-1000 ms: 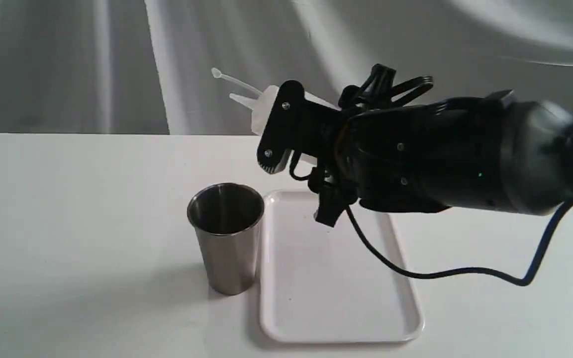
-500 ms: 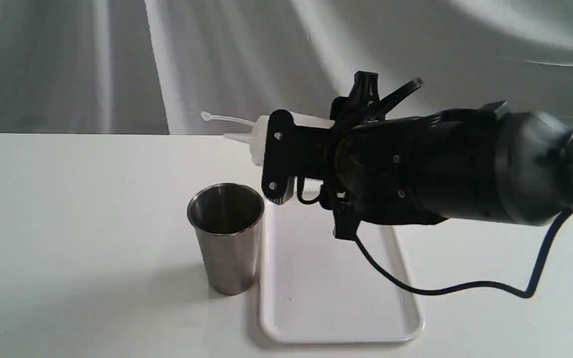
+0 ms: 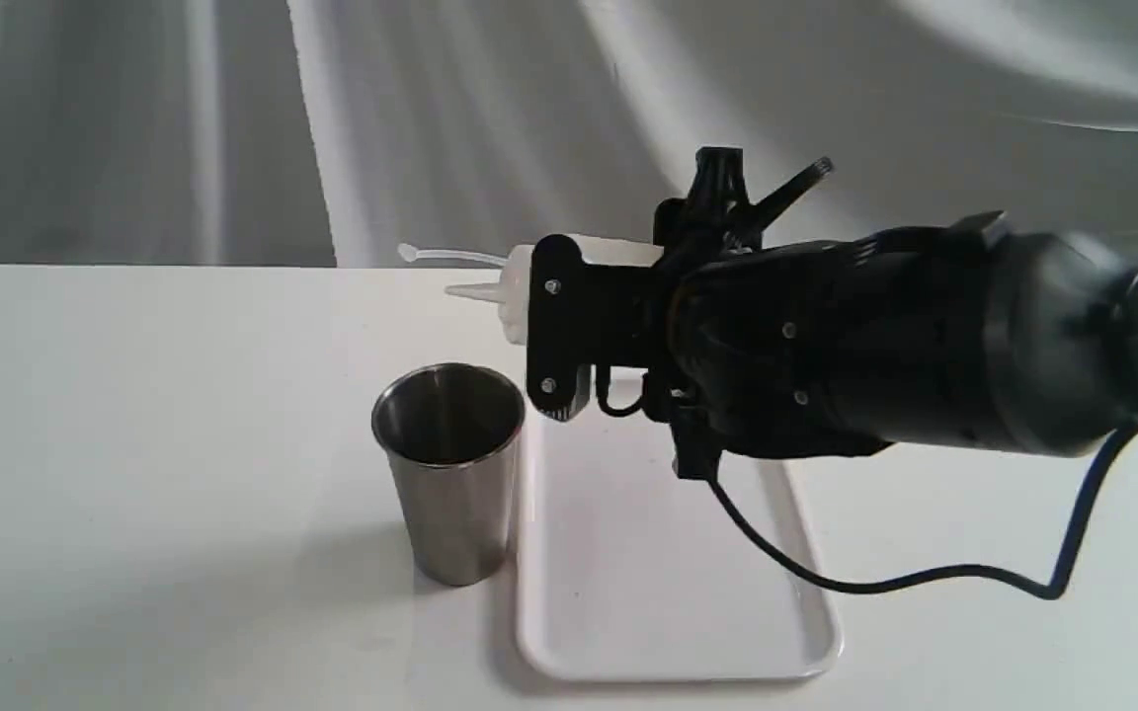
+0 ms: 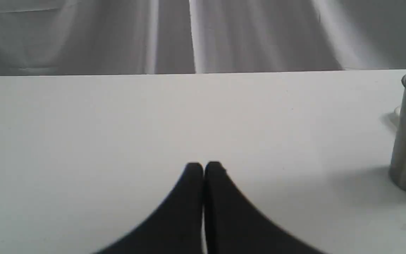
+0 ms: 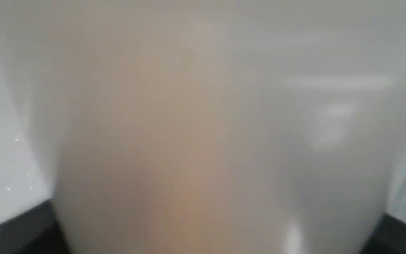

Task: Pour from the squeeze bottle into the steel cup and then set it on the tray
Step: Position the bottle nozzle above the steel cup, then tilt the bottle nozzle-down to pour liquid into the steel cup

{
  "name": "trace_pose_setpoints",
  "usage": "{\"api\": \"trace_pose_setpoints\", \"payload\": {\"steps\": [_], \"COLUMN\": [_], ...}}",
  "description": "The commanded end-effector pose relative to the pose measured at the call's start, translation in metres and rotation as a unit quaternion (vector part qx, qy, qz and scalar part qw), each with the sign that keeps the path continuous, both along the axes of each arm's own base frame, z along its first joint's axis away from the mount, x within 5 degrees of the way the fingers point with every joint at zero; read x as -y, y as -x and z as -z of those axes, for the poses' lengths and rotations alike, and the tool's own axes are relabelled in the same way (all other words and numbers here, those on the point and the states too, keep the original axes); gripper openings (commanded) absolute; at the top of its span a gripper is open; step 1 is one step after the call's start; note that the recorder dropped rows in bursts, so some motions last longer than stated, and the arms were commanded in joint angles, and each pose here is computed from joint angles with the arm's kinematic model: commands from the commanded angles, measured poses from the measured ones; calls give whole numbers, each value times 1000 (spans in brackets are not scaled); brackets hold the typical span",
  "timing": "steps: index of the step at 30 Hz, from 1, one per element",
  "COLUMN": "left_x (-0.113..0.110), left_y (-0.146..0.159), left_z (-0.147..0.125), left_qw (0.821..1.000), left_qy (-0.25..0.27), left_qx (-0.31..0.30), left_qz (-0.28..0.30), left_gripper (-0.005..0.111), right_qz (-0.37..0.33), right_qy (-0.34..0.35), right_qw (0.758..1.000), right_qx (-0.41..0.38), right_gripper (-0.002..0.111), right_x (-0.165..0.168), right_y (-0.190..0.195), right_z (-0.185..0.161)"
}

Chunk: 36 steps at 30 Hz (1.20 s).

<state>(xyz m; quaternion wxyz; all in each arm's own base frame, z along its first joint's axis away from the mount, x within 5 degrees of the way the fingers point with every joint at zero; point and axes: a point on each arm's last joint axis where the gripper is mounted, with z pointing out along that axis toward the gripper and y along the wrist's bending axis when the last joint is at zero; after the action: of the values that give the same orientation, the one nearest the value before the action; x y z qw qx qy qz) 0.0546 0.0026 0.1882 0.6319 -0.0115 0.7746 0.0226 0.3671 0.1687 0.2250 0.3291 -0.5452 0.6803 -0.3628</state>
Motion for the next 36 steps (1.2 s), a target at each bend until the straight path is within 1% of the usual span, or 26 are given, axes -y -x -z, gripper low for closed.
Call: {"api": "trace_pose_setpoints", "payload": {"steps": [1,14,18,21,26,30,36], "left_x": [0,0,0,0,0,0,0], "left_y": [0,0,0,0,0,0,0], "left_z": [1,1,1,1,1,1,1], "left_qw": [1000,1000,1000,1000,1000,1000,1000], "left_qy": [1,2,2,1,1,2,3], "left_qx": [3,3,3,3,3,3,3], "left_qz": [4,4,4,4,4,4,4], "left_gripper": [0,0,0,0,0,0,0], "right_qz": [-3,-3,-2,12,0,10,26], "right_qy": [3,2,19,31,51,64,82], "right_qw": [1000,1000,1000,999,998,997,995], "right_qx": [8,12,21,25,39,41,52], "right_gripper": [10,10,10,10,10,10,10], "right_x": [-1,-1,1,4,4,5,-2], "right_y": [1,1,0,0,-1,-3,-13], "right_z": [-4,-5,-7,-8,-11,-9,-8]}}
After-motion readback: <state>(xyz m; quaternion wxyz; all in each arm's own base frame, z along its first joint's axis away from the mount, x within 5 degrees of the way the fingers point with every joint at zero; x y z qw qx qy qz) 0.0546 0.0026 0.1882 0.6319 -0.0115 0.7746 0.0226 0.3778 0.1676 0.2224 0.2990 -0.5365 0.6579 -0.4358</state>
